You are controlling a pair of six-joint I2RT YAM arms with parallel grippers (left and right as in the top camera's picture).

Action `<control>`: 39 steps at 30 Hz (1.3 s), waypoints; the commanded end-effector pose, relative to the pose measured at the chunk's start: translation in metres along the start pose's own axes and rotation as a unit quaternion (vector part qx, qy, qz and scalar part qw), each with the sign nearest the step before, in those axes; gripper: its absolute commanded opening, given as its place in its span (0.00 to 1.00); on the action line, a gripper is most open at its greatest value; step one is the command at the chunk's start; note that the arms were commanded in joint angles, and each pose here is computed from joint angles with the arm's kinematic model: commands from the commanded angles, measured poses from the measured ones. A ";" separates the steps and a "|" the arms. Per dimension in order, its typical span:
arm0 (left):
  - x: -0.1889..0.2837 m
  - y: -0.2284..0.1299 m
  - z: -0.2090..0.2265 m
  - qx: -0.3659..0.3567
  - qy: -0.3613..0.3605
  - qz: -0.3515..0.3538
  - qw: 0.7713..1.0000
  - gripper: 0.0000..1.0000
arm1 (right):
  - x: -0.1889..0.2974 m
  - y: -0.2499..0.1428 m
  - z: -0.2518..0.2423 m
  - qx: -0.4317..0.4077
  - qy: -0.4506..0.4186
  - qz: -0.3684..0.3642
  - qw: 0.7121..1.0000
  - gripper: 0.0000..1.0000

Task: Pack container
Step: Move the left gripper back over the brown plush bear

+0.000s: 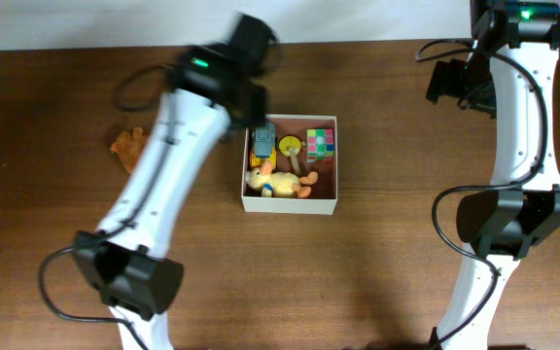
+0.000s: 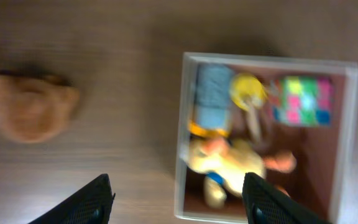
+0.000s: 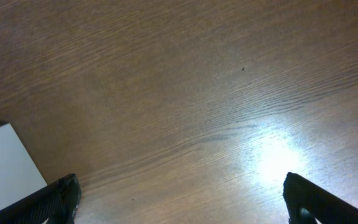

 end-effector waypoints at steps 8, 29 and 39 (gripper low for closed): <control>-0.025 0.015 0.127 0.118 0.073 0.036 0.990 0.71 | 0.001 0.000 -0.001 -0.001 -0.005 -0.003 1.000 0.99; -0.164 -0.010 0.170 0.069 0.065 0.195 0.976 0.80 | 0.001 0.000 -0.001 -0.001 -0.005 -0.003 1.000 0.99; -0.171 -0.009 0.170 0.064 0.065 0.195 0.977 0.77 | 0.001 0.000 -0.001 -0.001 -0.005 -0.003 1.000 0.99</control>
Point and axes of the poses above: each gripper's point midway between its finger pads, its own x axis back along the fingers, its own z axis along the line the jaws close on, y = z × x, the point moved 6 cm from there along x, back along the fingers, and after that the axes turned 3 degrees about -x, right-handed, at the moved point
